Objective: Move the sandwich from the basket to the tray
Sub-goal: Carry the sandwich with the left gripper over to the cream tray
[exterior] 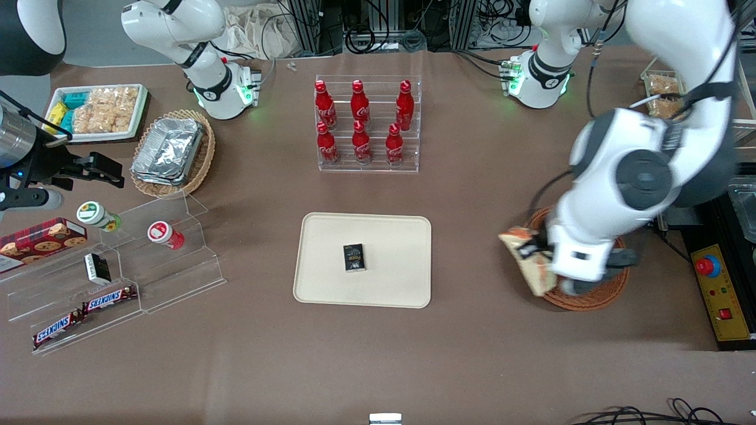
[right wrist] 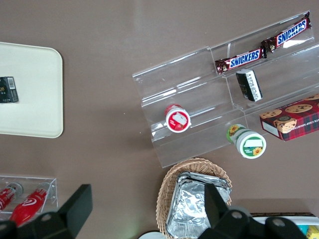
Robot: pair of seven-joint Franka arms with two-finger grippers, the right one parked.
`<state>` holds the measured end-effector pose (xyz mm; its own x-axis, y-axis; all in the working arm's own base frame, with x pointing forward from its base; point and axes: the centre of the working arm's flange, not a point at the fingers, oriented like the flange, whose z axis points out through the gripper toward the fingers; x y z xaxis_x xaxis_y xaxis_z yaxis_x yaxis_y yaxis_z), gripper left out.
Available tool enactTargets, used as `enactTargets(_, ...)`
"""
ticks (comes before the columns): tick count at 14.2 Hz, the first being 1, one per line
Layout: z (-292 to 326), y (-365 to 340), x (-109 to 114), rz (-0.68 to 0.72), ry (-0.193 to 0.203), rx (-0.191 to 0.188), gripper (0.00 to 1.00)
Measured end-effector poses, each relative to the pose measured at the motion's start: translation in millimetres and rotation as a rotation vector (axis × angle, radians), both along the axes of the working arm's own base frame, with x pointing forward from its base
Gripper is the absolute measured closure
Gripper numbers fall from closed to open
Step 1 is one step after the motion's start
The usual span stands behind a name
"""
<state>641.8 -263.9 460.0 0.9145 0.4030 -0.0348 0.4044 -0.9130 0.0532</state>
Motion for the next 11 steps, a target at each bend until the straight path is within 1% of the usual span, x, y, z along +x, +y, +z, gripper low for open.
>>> enactTargets(1, -17, -26, -2, -0.039, 0.003, -0.042, 0.81)
enactTargets(2, -36, -48, -5, -0.072, 0.016, -0.076, 0.81)
enactTargets(3, -52, -65, -10, -0.105, 0.032, -0.086, 0.81)
enactTargets(4, -67, -80, -16, -0.139, 0.045, -0.077, 0.81)
enactTargets(6, -97, -109, -30, -0.208, 0.049, -0.042, 0.81)
enactTargets(7, -113, -124, -37, -0.233, 0.047, -0.024, 0.81)
enactTargets(8, -131, -141, -46, -0.261, 0.038, 0.003, 0.81)
enactTargets(11, -194, -189, -79, -0.286, -0.006, 0.137, 0.81)
